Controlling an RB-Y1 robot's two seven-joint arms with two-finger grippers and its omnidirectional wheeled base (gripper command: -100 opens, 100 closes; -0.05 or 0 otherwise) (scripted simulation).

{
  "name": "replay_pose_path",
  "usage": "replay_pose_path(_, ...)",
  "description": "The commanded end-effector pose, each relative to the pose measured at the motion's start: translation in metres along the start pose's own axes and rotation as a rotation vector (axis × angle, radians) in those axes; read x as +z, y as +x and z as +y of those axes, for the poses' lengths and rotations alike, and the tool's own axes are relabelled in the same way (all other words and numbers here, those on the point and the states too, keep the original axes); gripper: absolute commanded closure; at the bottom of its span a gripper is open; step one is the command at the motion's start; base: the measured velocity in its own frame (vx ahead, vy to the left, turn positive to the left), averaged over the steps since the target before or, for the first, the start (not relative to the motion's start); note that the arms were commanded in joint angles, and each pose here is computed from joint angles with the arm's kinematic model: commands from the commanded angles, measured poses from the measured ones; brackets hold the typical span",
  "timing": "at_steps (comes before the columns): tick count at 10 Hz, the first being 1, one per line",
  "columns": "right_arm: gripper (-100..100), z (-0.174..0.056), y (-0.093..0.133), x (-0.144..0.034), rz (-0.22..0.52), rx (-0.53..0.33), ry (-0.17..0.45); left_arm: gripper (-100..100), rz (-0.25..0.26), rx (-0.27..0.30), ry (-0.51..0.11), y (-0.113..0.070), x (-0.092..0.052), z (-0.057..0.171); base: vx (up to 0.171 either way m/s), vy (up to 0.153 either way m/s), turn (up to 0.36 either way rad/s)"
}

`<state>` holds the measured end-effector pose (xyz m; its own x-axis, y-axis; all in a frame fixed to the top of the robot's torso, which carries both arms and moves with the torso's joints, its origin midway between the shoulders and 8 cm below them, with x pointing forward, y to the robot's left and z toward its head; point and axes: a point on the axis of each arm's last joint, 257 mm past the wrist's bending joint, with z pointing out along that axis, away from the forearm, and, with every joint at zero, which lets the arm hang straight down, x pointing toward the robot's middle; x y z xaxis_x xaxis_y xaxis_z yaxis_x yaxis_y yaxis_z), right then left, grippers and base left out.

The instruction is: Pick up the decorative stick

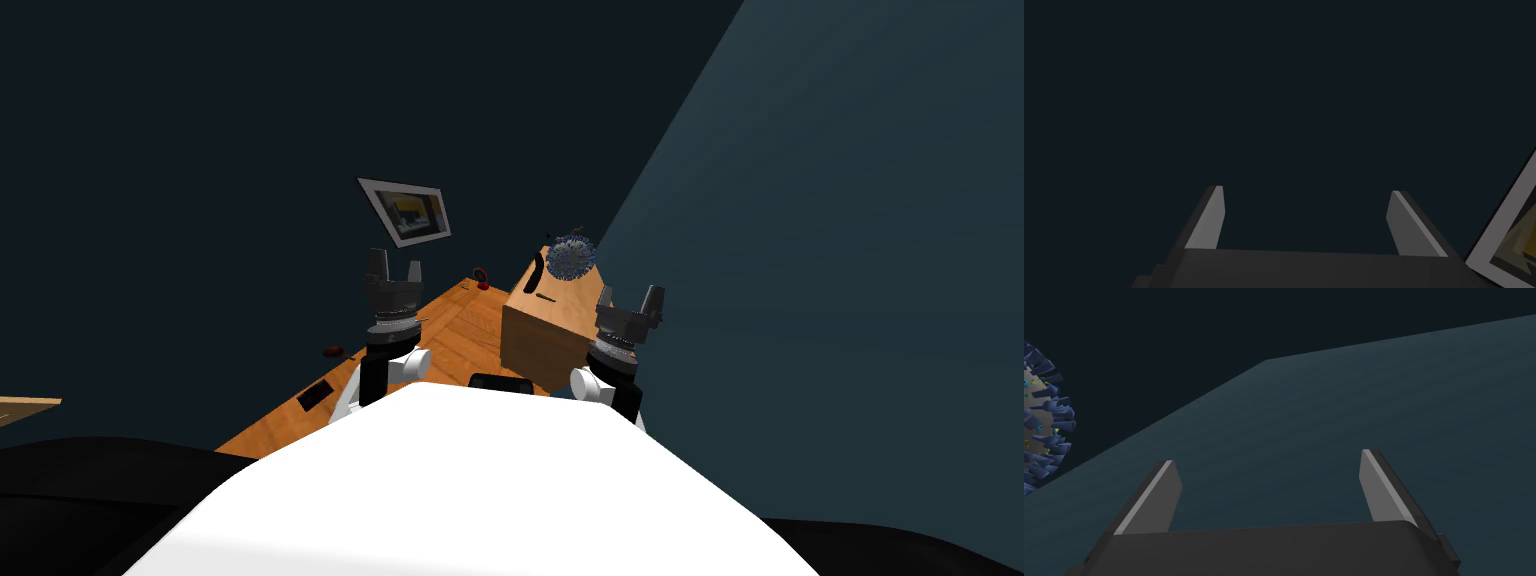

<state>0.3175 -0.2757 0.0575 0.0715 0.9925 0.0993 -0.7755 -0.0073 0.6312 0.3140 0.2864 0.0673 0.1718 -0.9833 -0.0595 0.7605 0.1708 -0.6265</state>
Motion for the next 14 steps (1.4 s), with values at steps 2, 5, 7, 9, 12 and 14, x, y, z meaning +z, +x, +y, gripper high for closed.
replay_pose_path(2,-100,-0.008,0.009,-0.006,0.067,-0.011,0.025,0,0.0,0.0,0.0,0.0,0.0,0.0,-0.074,0.031,0.065)
replay_pose_path(5,-100,-0.019,0.019,-0.016,0.139,-0.025,0.06,0,0.0,0.0,0.0,0.0,0.0,0.0,-0.185,0.078,0.075)
replay_pose_path(7,-100,-0.034,0.025,-0.031,0.206,-0.042,0.105,0,0.0,0.0,0.0,0.0,0.0,0.0,-0.074,0.095,0.235)
replay_pose_path(9,-100,-0.035,0.027,-0.032,0.223,-0.046,0.108,0,0.0,0.0,0.0,0.0,0.0,0.0,-0.016,0.024,0.068)
replay_pose_path(12,-100,-0.035,0.027,-0.032,0.223,-0.046,0.108,0,0.0,0.0,0.0,0.0,0.0,0.0,0.002,-0.003,-0.009)
replay_pose_path(14,-100,-0.035,0.027,-0.032,0.223,-0.046,0.108,0,0.0,0.0,0.0,0.0,0.0,0.0,0.002,-0.004,-0.01)
